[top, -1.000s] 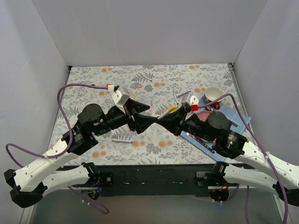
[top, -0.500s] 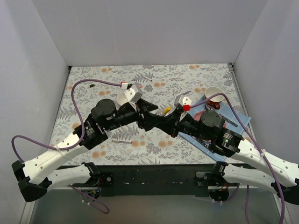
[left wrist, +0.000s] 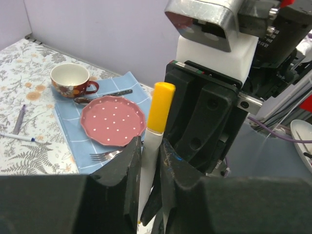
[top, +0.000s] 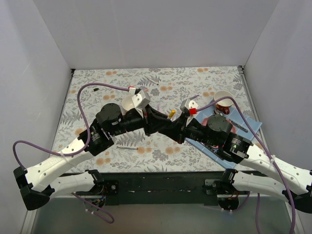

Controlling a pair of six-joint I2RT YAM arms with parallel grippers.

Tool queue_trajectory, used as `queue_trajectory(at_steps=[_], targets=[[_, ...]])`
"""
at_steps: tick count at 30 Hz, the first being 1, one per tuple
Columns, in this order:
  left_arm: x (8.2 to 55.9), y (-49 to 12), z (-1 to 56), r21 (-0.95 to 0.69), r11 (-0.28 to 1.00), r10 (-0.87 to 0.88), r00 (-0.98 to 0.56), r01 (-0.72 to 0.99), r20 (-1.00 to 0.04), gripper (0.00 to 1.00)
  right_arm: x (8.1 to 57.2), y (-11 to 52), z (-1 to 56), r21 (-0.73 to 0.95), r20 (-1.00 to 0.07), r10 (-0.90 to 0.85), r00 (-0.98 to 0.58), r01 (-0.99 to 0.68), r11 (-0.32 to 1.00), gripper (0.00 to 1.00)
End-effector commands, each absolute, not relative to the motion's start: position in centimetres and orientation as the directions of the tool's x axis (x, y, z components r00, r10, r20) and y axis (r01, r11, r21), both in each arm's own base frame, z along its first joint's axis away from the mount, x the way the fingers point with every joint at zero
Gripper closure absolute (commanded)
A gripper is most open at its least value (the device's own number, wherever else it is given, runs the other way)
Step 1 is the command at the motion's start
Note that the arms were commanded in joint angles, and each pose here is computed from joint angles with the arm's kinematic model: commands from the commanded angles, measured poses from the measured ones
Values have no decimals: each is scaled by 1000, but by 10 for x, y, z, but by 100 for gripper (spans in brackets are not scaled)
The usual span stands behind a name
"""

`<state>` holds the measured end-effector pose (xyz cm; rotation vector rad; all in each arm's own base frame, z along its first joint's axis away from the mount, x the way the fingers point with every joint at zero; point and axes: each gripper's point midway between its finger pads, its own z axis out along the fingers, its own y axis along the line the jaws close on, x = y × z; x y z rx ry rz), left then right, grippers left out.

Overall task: Insert the pens into the pen caps
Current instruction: Push the cap all the way onto the barrel until it clicks

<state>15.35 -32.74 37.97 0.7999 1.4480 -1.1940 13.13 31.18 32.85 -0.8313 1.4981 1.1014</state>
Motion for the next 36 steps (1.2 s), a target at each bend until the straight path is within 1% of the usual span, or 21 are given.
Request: queue_trajectory(at_steps=[1, 2, 3, 7, 8, 9, 10, 11, 12, 13, 14, 16, 21, 22, 25, 29, 32, 35, 36], targets=[[144, -328, 372, -288, 237, -130, -264, 928, -956, 97, 127, 311, 351, 204, -977, 121, -175, -930, 305, 99], [142, -326, 383, -276, 220, -179, -239, 936, -954, 100, 127, 311, 353, 206, -976, 129, -174, -930, 304, 99], [142, -326, 376, -294, 224, -181, -257, 929, -949, 100, 127, 311, 355, 208, -976, 132, -175, -930, 303, 99], [142, -324, 378, -309, 227, -206, -264, 924, -942, 100, 123, 305, 360, 215, -973, 153, -176, -930, 300, 98], [143, -323, 379, -312, 229, -213, -266, 922, -940, 100, 123, 304, 357, 226, -970, 156, -186, -926, 302, 90], [142, -323, 380, -326, 227, -224, -276, 918, -935, 100, 122, 302, 360, 227, -968, 174, -181, -927, 299, 80], [143, -322, 385, -325, 223, -247, -269, 919, -931, 100, 118, 296, 367, 225, -964, 205, -170, -931, 287, 62], [142, -321, 387, -331, 217, -262, -272, 918, -926, 100, 115, 296, 360, 239, -960, 209, -184, -931, 277, 57], [140, -319, 392, -334, 207, -283, -270, 920, -920, 100, 113, 293, 365, 239, -954, 241, -176, -934, 264, 52], [138, -319, 393, -350, 192, -304, -284, 917, -909, 100, 109, 288, 369, 241, -949, 266, -172, -937, 253, 45], [138, -319, 396, -355, 184, -317, -286, 917, -904, 100, 108, 288, 363, 254, -945, 270, -186, -935, 246, 40], [133, -318, 399, -377, 148, -346, -309, 914, -886, 100, 104, 284, 370, 270, -931, 308, -194, -936, 226, 36], [122, -312, 406, -410, 62, -431, -346, 910, -833, 100, 94, 288, 374, 317, -908, 335, -253, -936, 152, 35], [118, -309, 409, -411, 37, -455, -351, 911, -818, 100, 91, 287, 381, 333, -892, 363, -268, -934, 129, 35], [116, -306, 414, -406, 15, -485, -348, 914, -802, 100, 87, 289, 385, 363, -873, 379, -306, -927, 89, 35], [115, -303, 413, -413, 1, -505, -355, 911, -786, 100, 90, 291, 385, 387, -863, 386, -326, -917, 90, 36], [115, -303, 414, -413, -1, -514, -355, 911, -781, 100, 91, 293, 382, 403, -857, 387, -341, -911, 90, 39], [115, -304, 414, -413, -8, -516, -358, 911, -778, 100, 92, 297, 380, 422, -850, 382, -362, -903, 83, 44], [114, -304, 414, -414, -16, -522, -360, 910, -773, 100, 92, 299, 381, 425, -847, 386, -366, -902, 77, 48]])
